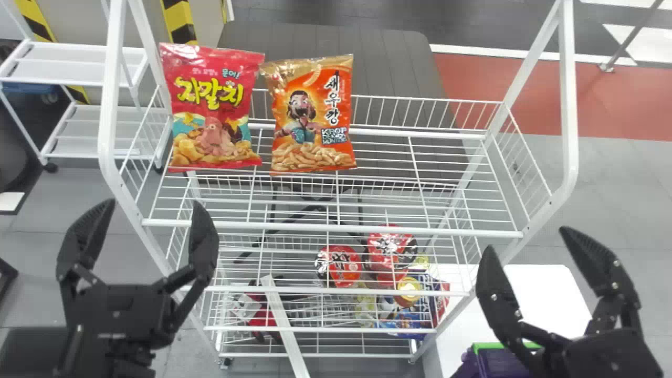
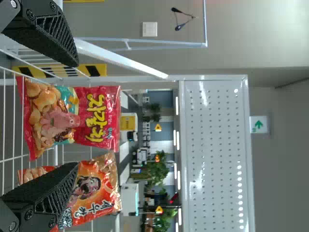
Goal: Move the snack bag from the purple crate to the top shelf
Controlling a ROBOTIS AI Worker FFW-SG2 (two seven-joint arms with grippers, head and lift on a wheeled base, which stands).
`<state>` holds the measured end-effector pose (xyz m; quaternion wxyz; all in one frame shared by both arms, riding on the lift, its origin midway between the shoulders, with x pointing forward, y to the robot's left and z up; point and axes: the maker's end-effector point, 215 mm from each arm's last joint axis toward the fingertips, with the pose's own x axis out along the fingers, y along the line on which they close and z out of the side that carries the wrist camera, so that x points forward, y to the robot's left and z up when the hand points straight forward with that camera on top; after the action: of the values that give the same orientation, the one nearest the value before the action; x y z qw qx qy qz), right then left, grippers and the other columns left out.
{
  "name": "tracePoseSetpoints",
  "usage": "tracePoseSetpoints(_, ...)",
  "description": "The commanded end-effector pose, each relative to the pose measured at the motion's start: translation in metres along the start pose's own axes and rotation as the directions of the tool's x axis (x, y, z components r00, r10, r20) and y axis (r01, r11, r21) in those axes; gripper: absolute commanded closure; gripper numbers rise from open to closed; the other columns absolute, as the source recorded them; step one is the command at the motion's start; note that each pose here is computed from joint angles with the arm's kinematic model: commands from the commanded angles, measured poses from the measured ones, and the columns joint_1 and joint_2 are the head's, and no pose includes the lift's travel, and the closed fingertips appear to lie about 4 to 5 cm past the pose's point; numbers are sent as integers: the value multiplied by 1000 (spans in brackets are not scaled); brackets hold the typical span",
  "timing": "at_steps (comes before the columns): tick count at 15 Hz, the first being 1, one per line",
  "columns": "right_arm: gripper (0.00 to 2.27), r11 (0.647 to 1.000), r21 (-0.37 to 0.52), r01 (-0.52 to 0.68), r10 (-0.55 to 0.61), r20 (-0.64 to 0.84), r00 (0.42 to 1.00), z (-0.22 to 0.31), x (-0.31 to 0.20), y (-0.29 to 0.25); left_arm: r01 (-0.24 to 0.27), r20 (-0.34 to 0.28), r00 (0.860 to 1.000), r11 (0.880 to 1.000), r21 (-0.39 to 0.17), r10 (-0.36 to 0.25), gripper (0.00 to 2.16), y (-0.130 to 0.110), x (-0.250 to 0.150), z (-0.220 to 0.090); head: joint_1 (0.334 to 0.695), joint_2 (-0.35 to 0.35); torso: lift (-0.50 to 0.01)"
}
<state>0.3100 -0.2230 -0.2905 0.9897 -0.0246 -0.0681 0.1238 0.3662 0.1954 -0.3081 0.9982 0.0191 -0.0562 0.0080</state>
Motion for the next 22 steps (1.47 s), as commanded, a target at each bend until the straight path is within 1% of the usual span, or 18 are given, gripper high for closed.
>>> tracePoseSetpoints(1,113,998,66,-22,29,-97,995,-26,-5,25,-6,-18,1000,1000,-8,6,83,3,-16,-13,695,-61,3)
tracePoseSetpoints(2,124,996,81,-34,44,-127,991,-34,-6,37,-12,-30,999,1000,-12,12,83,3,-20,-17,695,-33,3)
tracePoseSetpoints(3,124,995,92,-40,54,-148,988,-39,-8,47,-10,-50,999,1000,-16,10,83,0,-25,-24,695,-19,3)
tracePoseSetpoints(4,124,996,83,-38,52,-176,983,-46,-9,56,-6,-58,998,1000,-21,5,87,-3,-29,-26,695,-2,3)
tracePoseSetpoints(5,127,996,80,-39,55,-212,976,-57,-11,63,-13,-67,998,1000,-28,11,83,-6,-33,-27,695,10,3)
tracePoseSetpoints(7,127,994,103,-47,75,-280,957,-73,-13,78,-14,-103,995,999,-41,9,83,-14,-42,-33,695,37,3)
tracePoseSetpoints(8,127,993,104,-55,84,-292,953,-74,-13,84,-17,-124,992,999,-35,13,83,-17,-44,-38,695,46,3)
tracePoseSetpoints(9,127,993,105,-58,87,-290,953,-73,-13,86,-8,-150,989,999,-32,3,83,-25,-46,-45,695,54,3)
tracePoseSetpoints(10,127,994,93,-51,75,-284,956,-71,-13,86,2,-163,987,999,-37,-7,83,-32,-47,-47,695,59,3)
tracePoseSetpoints(11,127,995,90,-49,71,-257,964,-63,-11,85,9,-158,987,999,-35,-14,83,-38,-49,-44,695,57,3)
tracePoseSetpoints(13,127,995,95,-36,57,-227,972,-54,-10,77,14,-183,983,1000,-12,-16,83,-45,-54,-50,695,41,3)
tracePoseSetpoints(15,127,992,127,-9,31,-175,984,-40,-9,66,13,-186,982,1000,-14,-15,83,-46,-54,-49,695,14,3)
tracePoseSetpoints(16,127,989,148,5,21,-171,985,-39,-10,62,16,-189,982,1000,-14,-18,83,-47,-53,-47,695,3,3)
tracePoseSetpoints(18,127,989,148,7,19,-178,984,-41,-12,62,18,-189,982,1000,-13,-21,83,-48,-52,-45,695,-26,3)
tracePoseSetpoints(20,127,989,145,14,15,-199,980,-45,-13,59,20,-182,983,1000,-13,-22,83,-47,-51,-40,695,-34,3)
tracePoseSetpoints(22,127,990,138,30,-3,-197,980,-43,-14,49,10,-166,986,1000,-11,-12,83,-41,-48,-31,695,-39,3)
